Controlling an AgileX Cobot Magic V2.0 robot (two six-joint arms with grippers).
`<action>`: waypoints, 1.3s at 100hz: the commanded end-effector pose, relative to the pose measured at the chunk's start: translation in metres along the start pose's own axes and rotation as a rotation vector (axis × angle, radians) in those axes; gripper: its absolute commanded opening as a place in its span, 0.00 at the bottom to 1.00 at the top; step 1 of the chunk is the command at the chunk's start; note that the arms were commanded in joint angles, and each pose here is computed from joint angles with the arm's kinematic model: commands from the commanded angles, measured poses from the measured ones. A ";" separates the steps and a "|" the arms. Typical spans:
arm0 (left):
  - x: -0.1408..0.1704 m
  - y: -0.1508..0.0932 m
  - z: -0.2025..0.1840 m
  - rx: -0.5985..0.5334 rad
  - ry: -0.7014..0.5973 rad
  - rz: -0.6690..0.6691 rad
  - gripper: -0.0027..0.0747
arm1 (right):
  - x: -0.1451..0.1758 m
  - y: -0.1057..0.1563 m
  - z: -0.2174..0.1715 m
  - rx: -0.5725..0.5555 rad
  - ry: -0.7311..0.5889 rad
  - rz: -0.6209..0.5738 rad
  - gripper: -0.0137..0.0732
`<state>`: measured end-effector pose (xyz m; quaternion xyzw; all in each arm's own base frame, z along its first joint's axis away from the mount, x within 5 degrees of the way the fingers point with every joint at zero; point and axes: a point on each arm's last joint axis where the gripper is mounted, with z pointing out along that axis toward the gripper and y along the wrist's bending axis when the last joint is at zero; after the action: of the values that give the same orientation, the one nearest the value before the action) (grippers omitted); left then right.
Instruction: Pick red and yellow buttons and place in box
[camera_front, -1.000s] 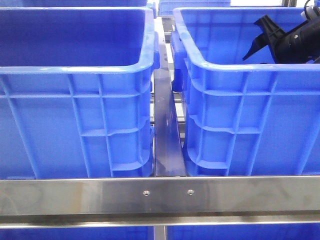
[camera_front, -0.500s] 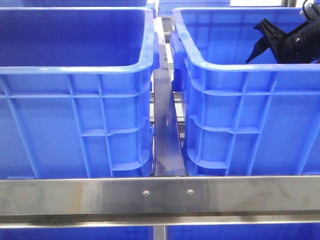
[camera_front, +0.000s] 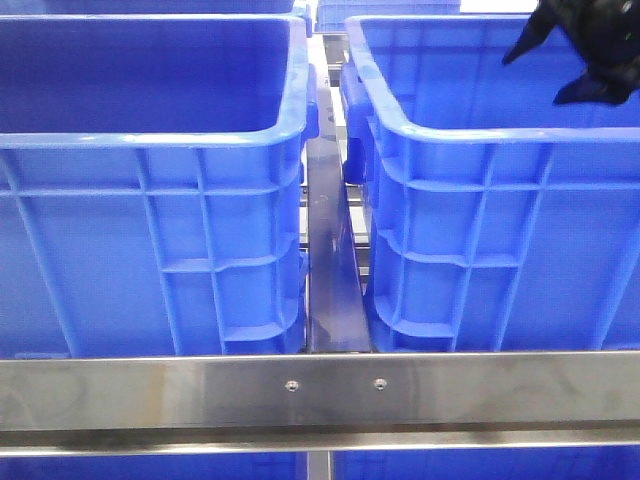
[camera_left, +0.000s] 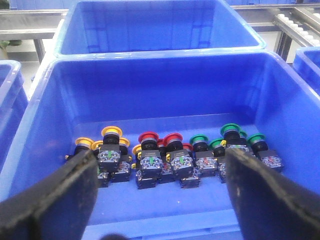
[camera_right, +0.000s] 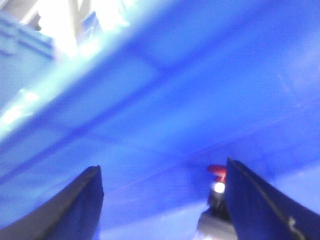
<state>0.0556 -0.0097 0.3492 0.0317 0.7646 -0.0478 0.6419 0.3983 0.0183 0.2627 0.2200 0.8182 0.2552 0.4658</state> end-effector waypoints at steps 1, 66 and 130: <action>-0.014 0.000 -0.002 -0.003 -0.098 -0.020 0.69 | -0.018 0.020 -0.033 -0.053 -0.072 -0.079 0.77; -0.014 0.000 -0.002 -0.003 -0.098 -0.020 0.69 | 0.011 0.036 -0.193 -0.030 -0.262 -0.625 0.77; -0.014 0.000 -0.002 -0.003 -0.098 -0.020 0.69 | 0.088 0.001 -0.285 -0.068 -0.462 -0.671 0.77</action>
<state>0.0556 -0.0097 0.3492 0.0317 0.7646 -0.0478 0.6419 0.1134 0.0153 0.3259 -0.0389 0.7282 0.0793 0.6796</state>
